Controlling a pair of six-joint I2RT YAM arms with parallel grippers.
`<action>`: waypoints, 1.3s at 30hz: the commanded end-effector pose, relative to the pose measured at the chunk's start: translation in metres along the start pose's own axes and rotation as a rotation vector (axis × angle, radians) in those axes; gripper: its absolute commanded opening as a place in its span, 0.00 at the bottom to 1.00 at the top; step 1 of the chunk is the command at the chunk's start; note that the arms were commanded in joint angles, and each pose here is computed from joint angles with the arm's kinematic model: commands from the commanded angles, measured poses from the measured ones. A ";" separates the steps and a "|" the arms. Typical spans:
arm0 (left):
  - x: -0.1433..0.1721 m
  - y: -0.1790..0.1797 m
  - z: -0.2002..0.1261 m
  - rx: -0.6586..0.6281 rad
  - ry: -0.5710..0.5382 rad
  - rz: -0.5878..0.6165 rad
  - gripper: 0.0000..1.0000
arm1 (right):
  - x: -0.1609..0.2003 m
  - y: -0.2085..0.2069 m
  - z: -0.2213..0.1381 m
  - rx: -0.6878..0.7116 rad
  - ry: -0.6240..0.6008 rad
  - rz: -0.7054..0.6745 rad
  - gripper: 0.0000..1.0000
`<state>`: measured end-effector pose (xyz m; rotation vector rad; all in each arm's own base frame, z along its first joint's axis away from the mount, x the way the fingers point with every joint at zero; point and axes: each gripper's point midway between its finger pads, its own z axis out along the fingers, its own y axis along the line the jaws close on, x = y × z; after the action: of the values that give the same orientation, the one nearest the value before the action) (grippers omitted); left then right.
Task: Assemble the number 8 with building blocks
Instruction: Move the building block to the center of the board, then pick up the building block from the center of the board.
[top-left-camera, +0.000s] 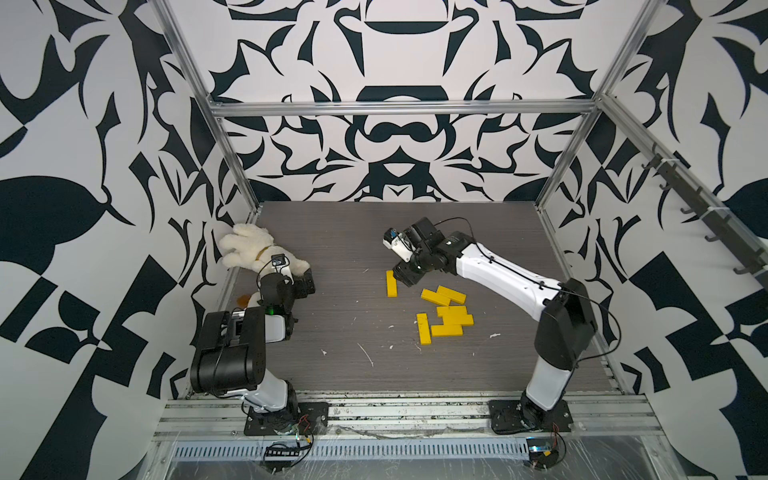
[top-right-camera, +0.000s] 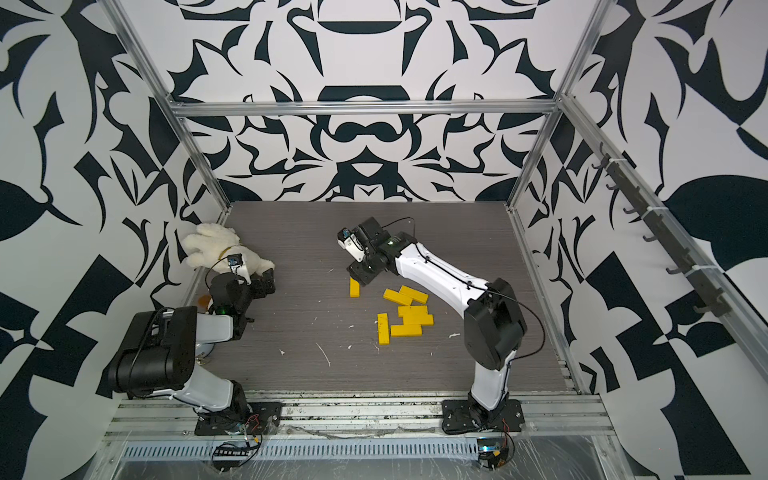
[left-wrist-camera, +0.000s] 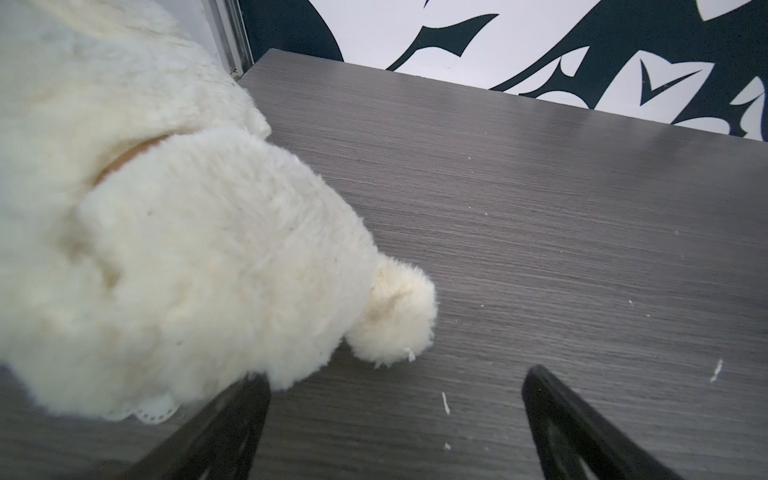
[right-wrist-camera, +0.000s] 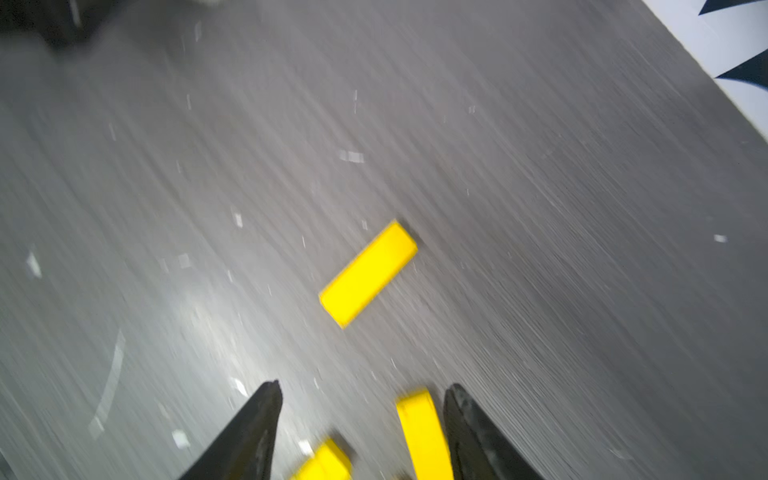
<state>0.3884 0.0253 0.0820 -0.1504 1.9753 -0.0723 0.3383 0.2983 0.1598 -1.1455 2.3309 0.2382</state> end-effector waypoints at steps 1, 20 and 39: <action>-0.027 0.003 -0.008 -0.038 -0.031 -0.015 0.99 | 0.048 -0.012 -0.008 0.044 0.089 -0.147 0.64; -0.094 -0.144 -0.116 1.367 0.179 -0.205 1.00 | 0.056 -0.020 -0.013 -0.272 0.047 -0.112 1.00; -0.083 -0.138 -0.110 1.393 0.214 -0.091 0.99 | 0.092 -0.033 0.022 -0.163 0.104 -0.186 1.00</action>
<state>0.3384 -0.1010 0.2120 0.7730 1.6266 -1.4063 0.3214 0.2235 0.1054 -1.4230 2.2689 0.3382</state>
